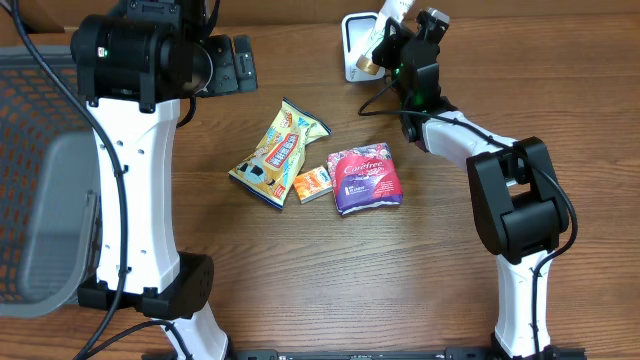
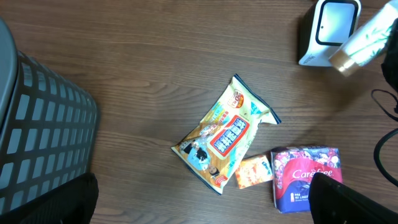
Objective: Scan the item barcode
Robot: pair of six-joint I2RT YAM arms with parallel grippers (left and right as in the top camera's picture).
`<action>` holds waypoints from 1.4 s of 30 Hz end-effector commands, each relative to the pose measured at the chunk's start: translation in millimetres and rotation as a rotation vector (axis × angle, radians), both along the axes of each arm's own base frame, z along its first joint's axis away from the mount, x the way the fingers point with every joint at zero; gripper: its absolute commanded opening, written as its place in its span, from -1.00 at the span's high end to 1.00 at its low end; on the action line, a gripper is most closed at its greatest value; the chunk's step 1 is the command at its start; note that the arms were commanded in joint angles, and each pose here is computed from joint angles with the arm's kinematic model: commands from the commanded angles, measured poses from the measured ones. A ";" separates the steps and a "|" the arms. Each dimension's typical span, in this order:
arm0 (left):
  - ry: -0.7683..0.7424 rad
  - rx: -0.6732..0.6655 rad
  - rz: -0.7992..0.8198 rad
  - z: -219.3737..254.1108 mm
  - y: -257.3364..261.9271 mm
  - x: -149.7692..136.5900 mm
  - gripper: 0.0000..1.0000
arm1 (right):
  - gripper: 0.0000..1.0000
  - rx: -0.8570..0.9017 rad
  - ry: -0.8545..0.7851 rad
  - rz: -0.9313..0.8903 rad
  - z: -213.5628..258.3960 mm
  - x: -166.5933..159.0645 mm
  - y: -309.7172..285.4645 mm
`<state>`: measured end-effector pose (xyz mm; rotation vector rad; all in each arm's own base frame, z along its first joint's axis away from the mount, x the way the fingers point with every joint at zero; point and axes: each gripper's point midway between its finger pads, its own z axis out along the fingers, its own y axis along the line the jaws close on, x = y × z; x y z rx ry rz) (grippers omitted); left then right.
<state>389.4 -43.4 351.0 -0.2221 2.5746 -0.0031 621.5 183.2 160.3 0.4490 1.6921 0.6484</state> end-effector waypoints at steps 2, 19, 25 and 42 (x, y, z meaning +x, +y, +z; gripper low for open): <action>-0.007 0.002 -0.006 2.8 1.2 -2.4 -0.99 | 0.93 0.119 -0.021 0.146 24.2 -9.7 41.2; -0.007 0.002 -0.006 2.8 1.2 -2.4 -1.00 | 0.93 -0.097 -0.004 0.121 35.4 -14.2 25.1; -0.007 0.002 -0.006 2.8 1.2 -2.4 -1.00 | 0.93 -0.089 -0.067 -0.056 91.2 -8.6 -43.4; -0.007 0.002 -0.006 2.8 1.2 -2.4 -1.00 | 0.93 -0.105 0.498 -0.780 17.6 -123.0 -446.5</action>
